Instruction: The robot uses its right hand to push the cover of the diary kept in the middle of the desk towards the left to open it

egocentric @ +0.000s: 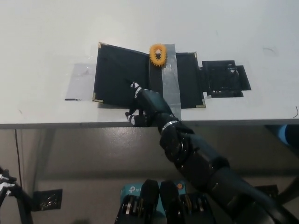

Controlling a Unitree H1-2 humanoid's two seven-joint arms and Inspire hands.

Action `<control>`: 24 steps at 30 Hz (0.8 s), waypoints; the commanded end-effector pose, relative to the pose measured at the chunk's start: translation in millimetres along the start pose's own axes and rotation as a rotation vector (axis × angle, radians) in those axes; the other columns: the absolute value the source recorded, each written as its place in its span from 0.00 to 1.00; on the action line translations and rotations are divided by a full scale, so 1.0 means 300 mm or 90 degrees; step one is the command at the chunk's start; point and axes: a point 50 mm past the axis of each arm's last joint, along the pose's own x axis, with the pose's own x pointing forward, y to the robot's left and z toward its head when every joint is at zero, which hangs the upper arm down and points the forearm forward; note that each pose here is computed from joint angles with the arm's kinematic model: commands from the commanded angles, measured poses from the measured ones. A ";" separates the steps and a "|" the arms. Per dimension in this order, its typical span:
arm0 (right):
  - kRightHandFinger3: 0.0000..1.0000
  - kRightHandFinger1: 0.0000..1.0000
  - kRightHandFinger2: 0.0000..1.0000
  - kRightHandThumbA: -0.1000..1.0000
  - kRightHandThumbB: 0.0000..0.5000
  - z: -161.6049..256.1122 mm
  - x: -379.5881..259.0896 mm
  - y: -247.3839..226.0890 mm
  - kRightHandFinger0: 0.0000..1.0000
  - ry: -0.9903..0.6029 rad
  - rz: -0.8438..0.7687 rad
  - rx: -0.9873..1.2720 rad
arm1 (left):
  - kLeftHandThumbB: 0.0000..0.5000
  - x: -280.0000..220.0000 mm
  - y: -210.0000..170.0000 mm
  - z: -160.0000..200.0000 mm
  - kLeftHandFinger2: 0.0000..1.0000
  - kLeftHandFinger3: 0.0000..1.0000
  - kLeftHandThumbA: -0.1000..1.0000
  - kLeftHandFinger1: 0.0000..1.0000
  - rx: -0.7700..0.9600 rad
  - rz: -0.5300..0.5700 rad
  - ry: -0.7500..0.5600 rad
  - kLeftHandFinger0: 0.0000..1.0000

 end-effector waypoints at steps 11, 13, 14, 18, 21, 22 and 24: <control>1.00 0.05 0.28 1.00 0.80 0.066 -0.037 0.150 0.00 -0.029 0.104 -0.059 | 1.00 -0.010 0.020 0.031 0.19 0.36 0.62 0.38 0.015 -0.003 -0.014 0.32; 1.00 0.07 0.27 1.00 0.82 0.058 -0.030 0.125 0.00 -0.032 0.091 -0.055 | 1.00 -0.021 0.024 0.019 0.18 0.36 0.61 0.37 0.010 0.002 -0.009 0.32; 1.00 0.39 0.57 1.00 0.84 0.054 -0.026 0.104 0.26 -0.034 0.086 -0.052 | 1.00 -0.025 0.026 0.015 0.18 0.35 0.63 0.38 0.015 0.005 -0.006 0.33; 1.00 0.71 0.82 1.00 0.74 0.060 -0.001 -0.013 0.68 -0.054 0.071 -0.038 | 1.00 -0.041 0.028 -0.003 0.19 0.37 0.62 0.38 0.004 0.009 -0.010 0.32; 1.00 0.47 0.60 1.00 0.65 0.089 0.008 -0.150 0.44 -0.071 0.060 0.080 | 1.00 -0.050 0.039 -0.003 0.21 0.38 0.63 0.38 0.014 0.011 -0.010 0.33; 1.00 0.93 0.97 1.00 0.60 0.111 -0.003 -0.234 0.88 -0.058 0.045 0.138 | 1.00 -0.048 0.041 -0.005 0.22 0.40 0.63 0.39 0.016 0.008 -0.009 0.35; 1.00 1.00 1.00 1.00 0.59 0.141 -0.017 -0.342 1.00 -0.055 0.043 0.255 | 1.00 -0.053 0.051 -0.002 0.23 0.41 0.64 0.40 0.016 0.013 -0.012 0.35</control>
